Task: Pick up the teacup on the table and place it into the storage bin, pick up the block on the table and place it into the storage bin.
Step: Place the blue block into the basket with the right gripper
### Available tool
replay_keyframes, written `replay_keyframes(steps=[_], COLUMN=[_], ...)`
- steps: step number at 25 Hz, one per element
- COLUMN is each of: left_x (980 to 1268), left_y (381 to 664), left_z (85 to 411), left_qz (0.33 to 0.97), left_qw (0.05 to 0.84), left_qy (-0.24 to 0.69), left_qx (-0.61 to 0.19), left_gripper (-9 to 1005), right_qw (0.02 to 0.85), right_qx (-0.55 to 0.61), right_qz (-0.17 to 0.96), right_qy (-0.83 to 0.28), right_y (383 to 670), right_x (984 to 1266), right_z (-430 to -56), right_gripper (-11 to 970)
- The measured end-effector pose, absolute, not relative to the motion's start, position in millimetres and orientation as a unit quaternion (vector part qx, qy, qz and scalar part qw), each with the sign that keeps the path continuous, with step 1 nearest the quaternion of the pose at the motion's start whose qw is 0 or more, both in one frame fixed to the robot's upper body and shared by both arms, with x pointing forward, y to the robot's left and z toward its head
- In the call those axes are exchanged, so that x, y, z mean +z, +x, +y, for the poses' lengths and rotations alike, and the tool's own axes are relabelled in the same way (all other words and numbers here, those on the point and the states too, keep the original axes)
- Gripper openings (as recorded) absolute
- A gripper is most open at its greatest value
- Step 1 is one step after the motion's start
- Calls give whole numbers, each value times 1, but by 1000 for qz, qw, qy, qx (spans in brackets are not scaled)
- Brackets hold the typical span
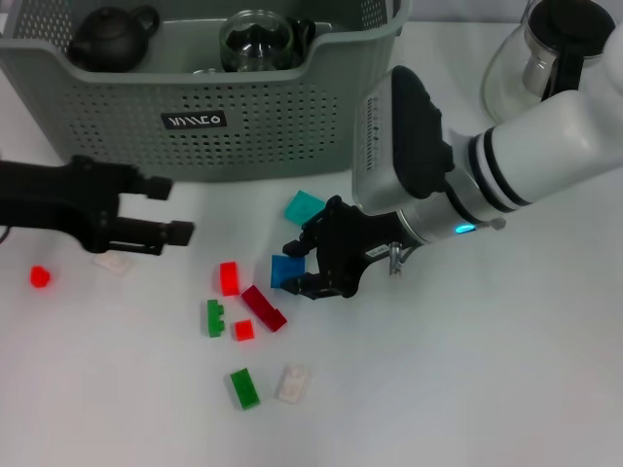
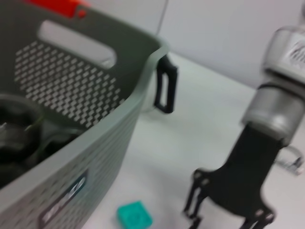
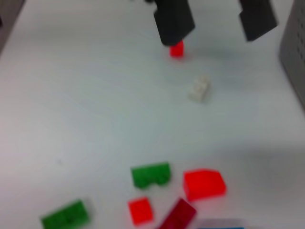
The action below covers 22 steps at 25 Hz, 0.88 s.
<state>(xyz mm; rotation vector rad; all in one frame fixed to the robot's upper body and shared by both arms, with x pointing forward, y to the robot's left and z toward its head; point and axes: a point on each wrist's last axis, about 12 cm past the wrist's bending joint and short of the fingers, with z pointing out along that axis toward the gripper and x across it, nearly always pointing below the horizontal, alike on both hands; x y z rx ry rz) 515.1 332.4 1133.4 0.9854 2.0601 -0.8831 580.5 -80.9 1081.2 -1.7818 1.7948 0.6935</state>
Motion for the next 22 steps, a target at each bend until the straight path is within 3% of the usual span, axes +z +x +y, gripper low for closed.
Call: replay_keyframes(steps=[6,14,17,22], left_x=[1129,1122,1118,1119], left_y=[506,504,500,503], left_z=[344,347,350,346], left_qz=[807,821,822,815], left_qw=[324,294,297,304], left_qy=[370,380,379,387], left_qx=[-328,-309,-306,-307], left_gripper=[754,754,754,754], right_qw=[253,281,335,394], right_qx=[305,314,288,262], right_qz=[664,659,656,665], right_qy=[-634,-623,-612,-578], right_y=[578,586,597,618], right_x=[1110,1185,1232,1274], right_z=[-86,-73,-61,-50], right_gripper=[418,417,418,418])
